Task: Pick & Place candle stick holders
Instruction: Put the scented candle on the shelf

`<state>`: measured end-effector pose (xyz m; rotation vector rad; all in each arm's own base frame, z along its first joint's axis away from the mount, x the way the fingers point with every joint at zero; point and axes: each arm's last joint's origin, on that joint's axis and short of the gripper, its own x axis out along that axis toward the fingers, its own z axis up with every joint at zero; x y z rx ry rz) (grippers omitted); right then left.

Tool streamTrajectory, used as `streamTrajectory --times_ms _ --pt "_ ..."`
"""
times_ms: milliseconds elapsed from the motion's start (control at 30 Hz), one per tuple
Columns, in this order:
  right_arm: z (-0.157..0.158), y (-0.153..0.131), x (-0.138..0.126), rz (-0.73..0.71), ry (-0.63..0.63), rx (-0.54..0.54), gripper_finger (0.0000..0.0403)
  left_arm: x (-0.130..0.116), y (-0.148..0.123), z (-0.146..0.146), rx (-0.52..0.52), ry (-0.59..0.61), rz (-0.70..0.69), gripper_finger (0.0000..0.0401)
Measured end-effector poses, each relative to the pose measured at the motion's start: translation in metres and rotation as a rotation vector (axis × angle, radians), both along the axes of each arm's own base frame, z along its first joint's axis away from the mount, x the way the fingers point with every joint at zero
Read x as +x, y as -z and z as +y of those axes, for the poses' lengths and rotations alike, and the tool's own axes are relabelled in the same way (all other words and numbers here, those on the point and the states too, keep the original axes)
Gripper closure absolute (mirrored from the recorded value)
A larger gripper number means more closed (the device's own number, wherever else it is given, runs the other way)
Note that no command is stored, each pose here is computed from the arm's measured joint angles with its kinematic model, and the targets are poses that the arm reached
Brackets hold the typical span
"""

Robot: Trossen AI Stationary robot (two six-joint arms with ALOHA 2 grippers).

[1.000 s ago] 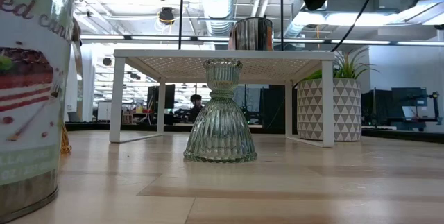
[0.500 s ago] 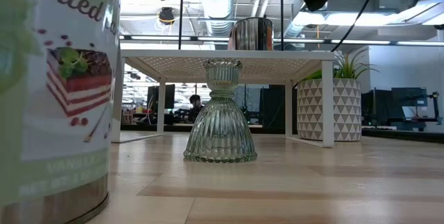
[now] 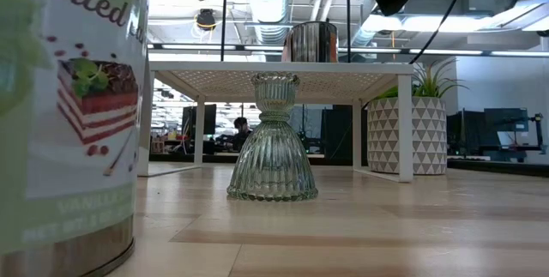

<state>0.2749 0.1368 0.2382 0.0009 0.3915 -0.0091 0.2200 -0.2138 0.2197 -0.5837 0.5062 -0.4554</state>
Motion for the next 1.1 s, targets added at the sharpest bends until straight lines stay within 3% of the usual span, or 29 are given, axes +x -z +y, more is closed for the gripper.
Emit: streamTrajectory --times_ms 367,733,900,1033,1100 --pt "0.0 0.001 0.0 0.007 0.01 0.02 0.0403 0.016 0.009 0.011 -0.015 -0.078 0.039 0.0398" --pt "0.0 0.001 -0.001 0.013 0.01 0.016 0.0403 0.03 0.014 0.033 0.053 -0.166 0.078 0.0398" --pt "0.0 0.001 -0.001 0.013 0.01 0.016 0.0403 0.034 0.015 0.044 0.12 -0.202 0.068 0.0398" --pt "0.0 0.002 -0.001 0.016 0.01 0.015 0.0403 0.031 0.024 0.055 0.205 -0.246 0.15 0.0399" --pt "-0.001 0.002 -0.001 0.021 0.01 0.012 0.0403 0.031 0.021 0.055 0.193 -0.252 0.141 0.0399"
